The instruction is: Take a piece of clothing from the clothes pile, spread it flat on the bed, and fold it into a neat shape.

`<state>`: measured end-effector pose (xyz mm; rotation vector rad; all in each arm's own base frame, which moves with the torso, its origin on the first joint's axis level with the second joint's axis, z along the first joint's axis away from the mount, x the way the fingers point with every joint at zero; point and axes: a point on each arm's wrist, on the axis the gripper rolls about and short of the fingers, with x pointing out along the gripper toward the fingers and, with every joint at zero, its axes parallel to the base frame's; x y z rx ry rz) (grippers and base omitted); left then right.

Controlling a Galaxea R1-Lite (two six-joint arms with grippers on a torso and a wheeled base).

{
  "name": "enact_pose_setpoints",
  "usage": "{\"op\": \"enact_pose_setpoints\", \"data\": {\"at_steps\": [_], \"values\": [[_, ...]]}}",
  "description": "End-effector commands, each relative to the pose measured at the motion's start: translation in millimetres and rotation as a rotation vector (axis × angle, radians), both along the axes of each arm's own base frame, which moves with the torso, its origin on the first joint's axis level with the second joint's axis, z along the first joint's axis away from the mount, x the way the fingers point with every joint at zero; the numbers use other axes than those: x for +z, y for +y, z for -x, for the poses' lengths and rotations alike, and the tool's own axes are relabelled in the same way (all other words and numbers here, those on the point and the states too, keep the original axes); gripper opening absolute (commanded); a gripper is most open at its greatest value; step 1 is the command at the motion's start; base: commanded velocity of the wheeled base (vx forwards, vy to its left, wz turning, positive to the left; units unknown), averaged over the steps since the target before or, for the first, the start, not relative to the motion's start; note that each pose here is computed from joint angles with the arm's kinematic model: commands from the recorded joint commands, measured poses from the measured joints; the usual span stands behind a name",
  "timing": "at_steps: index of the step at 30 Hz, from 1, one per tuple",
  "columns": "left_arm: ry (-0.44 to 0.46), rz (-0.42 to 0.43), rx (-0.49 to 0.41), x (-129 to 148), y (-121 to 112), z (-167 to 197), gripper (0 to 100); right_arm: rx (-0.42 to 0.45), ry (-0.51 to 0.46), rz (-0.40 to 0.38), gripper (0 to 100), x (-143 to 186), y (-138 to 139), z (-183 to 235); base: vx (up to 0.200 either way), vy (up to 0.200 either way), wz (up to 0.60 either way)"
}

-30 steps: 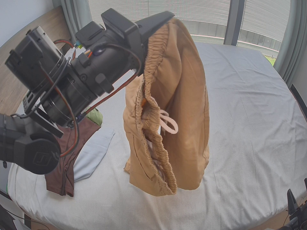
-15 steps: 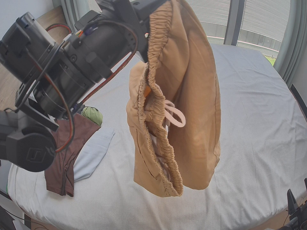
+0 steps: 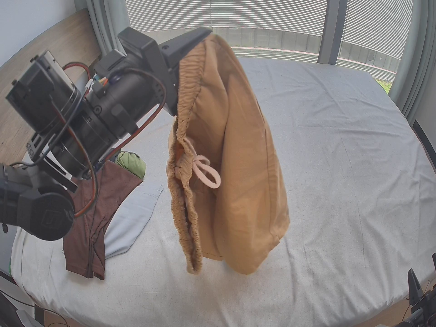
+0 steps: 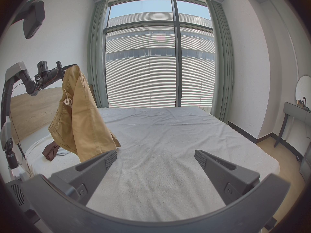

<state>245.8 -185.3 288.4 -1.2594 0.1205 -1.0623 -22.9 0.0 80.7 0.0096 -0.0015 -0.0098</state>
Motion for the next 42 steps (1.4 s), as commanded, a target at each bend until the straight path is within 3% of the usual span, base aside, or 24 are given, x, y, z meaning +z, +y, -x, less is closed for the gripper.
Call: {"op": "enact_pose_setpoints", "data": {"at_steps": [1, 4, 7, 13, 28, 30, 32, 33, 35, 39, 40, 41, 42], "values": [[0.009, -0.08, 0.056, -21.2, 2.5, -10.1, 0, 0.001, 0.001, 0.0, 100, -5.3, 0.0, -0.1, 0.0, 0.0, 0.0], [-0.043, -0.192, 0.108, -43.1, -1.3, -16.4, 0, 0.001, 0.002, 0.002, 100, -5.3, 0.0, -0.1, 0.0, 0.0, 0.0], [-0.105, -0.236, 0.139, -56.4, -5.0, -21.7, 0, 0.001, 0.002, 0.002, 100, -5.3, 0.0, -0.1, 0.0, 0.0, 0.0], [-0.131, -0.259, 0.164, -69.6, -9.9, -31.8, 0, 0.001, 0.0, 0.002, 100, -4.8, 0.0, 0.0, 0.0, 0.0, 0.0], [-0.137, -0.258, 0.208, -72.6, 0.9, -42.9, 0, -0.001, 0.0, -0.001, 100, -5.1, 0.0, -0.1, 0.0, 0.0, 0.0], [-0.146, -0.25, 0.219, -71.7, 4.1, -44.6, 0, 0.005, -0.055, -0.001, 100, 3.5, 0.1, 1.4, 0.0, 0.0, 0.0], [-0.148, -0.248, 0.227, -71.3, 6.4, -45.8, 0, 0.009, -0.221, -0.014, 100, 37.5, 0.3, 11.5, 0.0, 0.0, 0.0], [-0.148, -0.248, 0.229, -71.3, 6.9, -46.1, 0, 0.014, -0.256, -0.02, 100, 49.0, 0.2, 14.9, 0.0, 0.0, 0.0], [-0.148, -0.248, 0.232, -71.4, 7.6, -47.0, 0, 0.055, -0.225, -0.036, 100, 84.3, -0.1, 10.2, 0.0, 0.0, 0.0], [-0.146, -0.249, 0.233, -72.2, 7.9, -47.5, 0, 0.178, -0.063, -0.082, 100, 103.0, 1.2, -21.6, 0.0, 0.0, 0.0], [-0.146, -0.249, 0.233, -72.2, 7.9, -47.5, 0, 0.178, -0.063, -0.082, 100, 103.0, 1.2, -21.6, 0.0, 0.0, 0.0], [-0.148, -0.25, 0.24, -71.8, 9.7, -48.6, 0, 0.255, 0.037, -0.145, 100, 108.0, 5.6, -45.2, 0.0, 0.0, 0.0], [-0.145, -0.252, 0.244, -72.8, 10.7, -50.0, 0, 0.285, 0.058, -0.179, 100, 110.9, 8.2, -53.5, 0.0, 0.0, 0.0]]}}
